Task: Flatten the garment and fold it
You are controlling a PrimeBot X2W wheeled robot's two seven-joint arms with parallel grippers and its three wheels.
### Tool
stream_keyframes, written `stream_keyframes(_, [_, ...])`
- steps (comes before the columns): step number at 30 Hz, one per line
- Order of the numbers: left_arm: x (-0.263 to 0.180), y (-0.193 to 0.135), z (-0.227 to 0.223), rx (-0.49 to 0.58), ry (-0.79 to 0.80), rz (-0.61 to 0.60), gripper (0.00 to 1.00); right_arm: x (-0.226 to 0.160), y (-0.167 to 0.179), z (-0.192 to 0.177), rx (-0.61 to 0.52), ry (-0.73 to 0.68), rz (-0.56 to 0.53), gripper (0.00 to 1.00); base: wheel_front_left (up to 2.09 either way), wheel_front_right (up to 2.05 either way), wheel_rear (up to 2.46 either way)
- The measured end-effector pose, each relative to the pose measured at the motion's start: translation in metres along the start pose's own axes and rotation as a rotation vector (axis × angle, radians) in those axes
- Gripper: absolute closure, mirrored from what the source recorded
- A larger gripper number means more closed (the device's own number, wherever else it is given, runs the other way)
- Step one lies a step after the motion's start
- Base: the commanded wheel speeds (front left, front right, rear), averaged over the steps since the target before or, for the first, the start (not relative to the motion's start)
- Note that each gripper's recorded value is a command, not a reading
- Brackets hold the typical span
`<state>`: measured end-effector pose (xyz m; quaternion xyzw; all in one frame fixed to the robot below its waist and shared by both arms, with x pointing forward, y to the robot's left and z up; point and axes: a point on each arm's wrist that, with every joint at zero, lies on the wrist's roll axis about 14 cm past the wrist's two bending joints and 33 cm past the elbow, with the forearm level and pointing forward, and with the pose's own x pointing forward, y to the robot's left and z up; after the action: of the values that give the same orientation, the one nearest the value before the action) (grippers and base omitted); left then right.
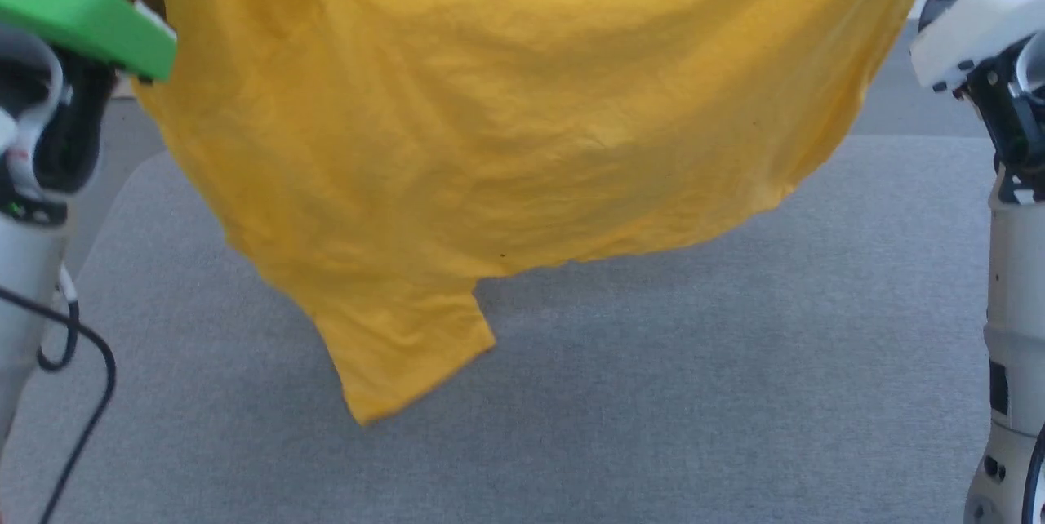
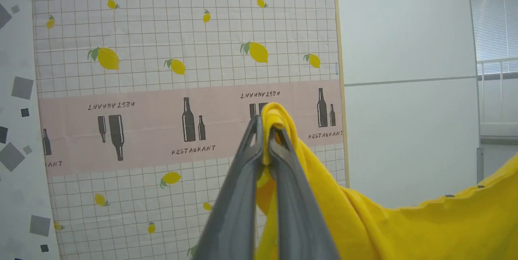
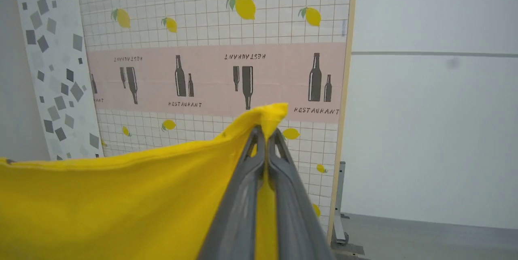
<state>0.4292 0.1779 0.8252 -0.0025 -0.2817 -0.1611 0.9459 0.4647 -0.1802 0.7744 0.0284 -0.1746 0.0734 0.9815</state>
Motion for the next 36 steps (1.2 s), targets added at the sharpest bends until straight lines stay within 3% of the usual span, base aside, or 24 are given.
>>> stream_keyframes(6, [0.027, -0.013, 0.032, 0.036, -0.013, -0.054, 1.0, 0.0, 0.002, 0.023, -0.016, -0.016, 0.012, 1.0, 0.0, 0.0, 0.0])
stream_keyframes(11, [0.045, -0.009, 0.039, 0.059, 0.014, -0.06, 1.0, 0.009, 0.004, 0.018, -0.021, 0.038, 0.028, 1.0, 0.0, 0.0, 0.0])
stream_keyframes(20, [0.088, 0.015, 0.004, 0.08, 0.111, -0.031, 1.0, 0.055, 0.003, -0.004, 0.015, 0.148, 0.011, 1.0, 0.0, 0.0, 0.0])
stream_keyframes(30, [0.167, 0.03, -0.014, 0.126, -0.084, -0.043, 1.0, 0.141, -0.015, -0.02, -0.052, 0.083, -0.04, 1.0, 0.0, 0.0, 0.0])
stream_keyframes(36, [0.196, 0.038, -0.076, 0.094, -0.128, -0.061, 1.0, 0.181, -0.033, -0.078, -0.046, 0.084, -0.065, 1.0, 0.0, 0.0, 0.0])
